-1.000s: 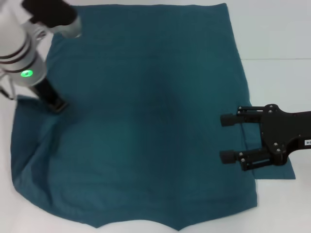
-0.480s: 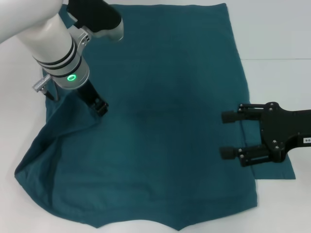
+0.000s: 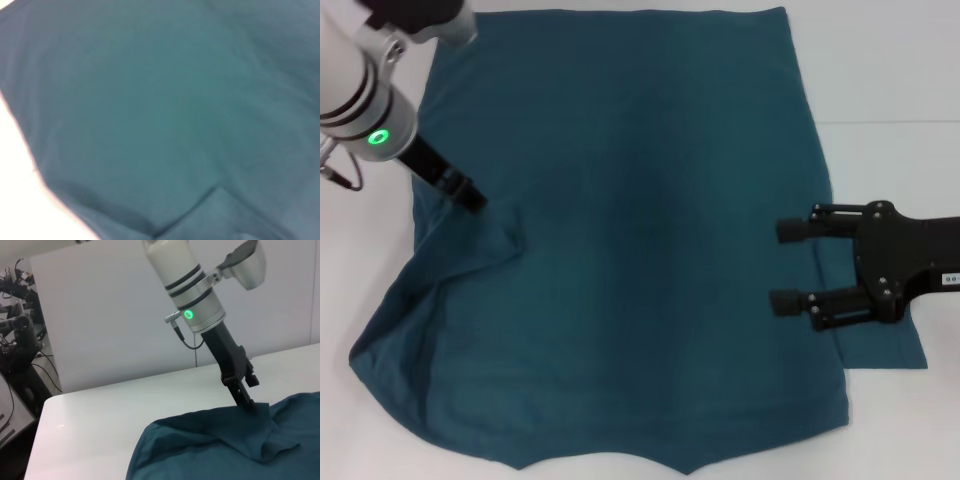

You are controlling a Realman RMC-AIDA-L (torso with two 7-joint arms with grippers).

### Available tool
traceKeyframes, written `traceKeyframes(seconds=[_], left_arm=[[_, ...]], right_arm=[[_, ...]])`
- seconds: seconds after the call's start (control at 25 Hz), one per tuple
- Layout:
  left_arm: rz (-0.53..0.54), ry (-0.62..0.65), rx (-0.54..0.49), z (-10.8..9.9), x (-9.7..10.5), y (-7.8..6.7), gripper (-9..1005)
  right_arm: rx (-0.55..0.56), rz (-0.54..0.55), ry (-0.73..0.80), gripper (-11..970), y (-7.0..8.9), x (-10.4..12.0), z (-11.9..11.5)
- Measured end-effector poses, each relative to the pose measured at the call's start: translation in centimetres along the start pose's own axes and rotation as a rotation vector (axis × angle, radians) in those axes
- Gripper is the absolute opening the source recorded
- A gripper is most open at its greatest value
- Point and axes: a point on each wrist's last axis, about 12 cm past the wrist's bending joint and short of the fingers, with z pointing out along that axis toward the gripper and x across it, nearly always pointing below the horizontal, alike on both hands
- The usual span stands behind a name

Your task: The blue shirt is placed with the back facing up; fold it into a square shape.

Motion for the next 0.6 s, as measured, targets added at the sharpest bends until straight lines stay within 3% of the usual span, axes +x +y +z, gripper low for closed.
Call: traceKeyframes(seconds=[0.16, 0.4, 0.6], left_arm=[[-0.009, -0.009, -0.012, 0.5, 1.1, 0.7, 754], [0.007, 0.008, -0.005, 2.3, 2.0, 0.1, 925], [0.038, -0.010, -0.007, 3.1, 2.0, -0.8, 850]], right_arm=[[0.004, -0.002, 0.004, 908, -0.2, -0.2, 0.2], [-0.001, -0.006, 0.001, 909, -0.3, -0.4, 0.4], [0.010, -0.003, 0.002, 909, -0.4, -0.4, 0.4]])
